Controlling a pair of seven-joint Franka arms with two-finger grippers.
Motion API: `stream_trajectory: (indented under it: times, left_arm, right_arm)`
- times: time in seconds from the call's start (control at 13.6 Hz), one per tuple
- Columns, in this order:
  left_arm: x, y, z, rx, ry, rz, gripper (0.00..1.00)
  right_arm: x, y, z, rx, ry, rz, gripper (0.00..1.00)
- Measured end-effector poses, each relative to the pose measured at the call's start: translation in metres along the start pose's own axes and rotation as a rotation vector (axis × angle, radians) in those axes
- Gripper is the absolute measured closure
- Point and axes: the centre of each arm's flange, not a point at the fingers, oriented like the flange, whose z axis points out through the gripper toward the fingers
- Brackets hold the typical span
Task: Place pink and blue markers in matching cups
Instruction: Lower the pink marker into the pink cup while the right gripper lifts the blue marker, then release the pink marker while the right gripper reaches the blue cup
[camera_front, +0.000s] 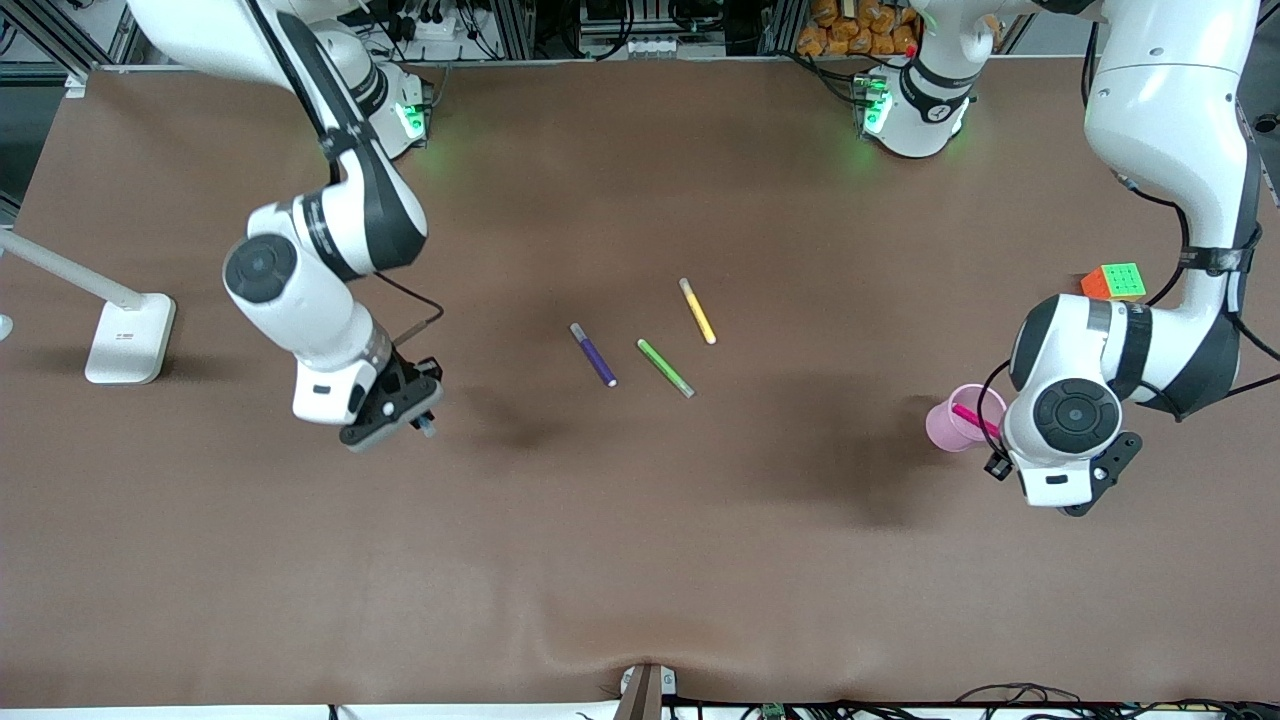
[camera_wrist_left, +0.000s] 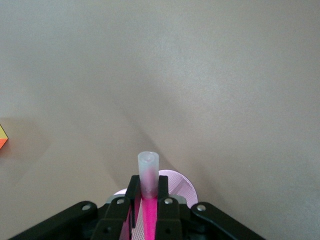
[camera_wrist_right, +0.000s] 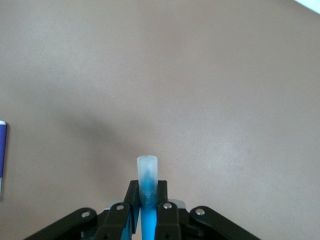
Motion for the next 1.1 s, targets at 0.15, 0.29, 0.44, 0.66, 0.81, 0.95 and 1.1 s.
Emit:
stream_trajectory:
  times: [0.15,0.29,0.44,0.66,0.81,0.95,1.1]
  left_arm:
    - [0.001,0.000,0.000,0.002,0.005,0.001,0.78]
    - [0.003,-0.001,-0.001,0.010,0.027,0.018,0.58]
    - [0.007,-0.003,-0.007,0.008,0.035,0.072,0.37]
    - [0.017,-0.016,-0.033,-0.009,0.011,0.136,0.05]
    - [0.020,-0.027,-0.058,-0.060,-0.021,0.196,0.00]
    - [0.027,-0.042,-0.082,-0.110,-0.053,0.243,0.00]
    - [0.033,-0.062,-0.104,-0.131,-0.084,0.276,0.00]
  right_arm:
    - [-0.017,-0.005,-0.010,-0.005,0.014,-0.017,0.83]
    - [-0.030,0.001,-0.020,-0.011,0.021,-0.057,0.83]
    - [-0.042,0.018,-0.028,-0.021,0.025,-0.100,0.83]
    - [-0.057,0.036,-0.029,-0.038,0.034,-0.154,0.83]
    - [-0.067,0.048,-0.025,-0.053,0.042,-0.195,0.83]
    - [-0.076,0.058,-0.021,-0.057,0.035,-0.236,0.83]
    - [-0.085,0.067,-0.016,-0.045,0.032,-0.277,0.83]
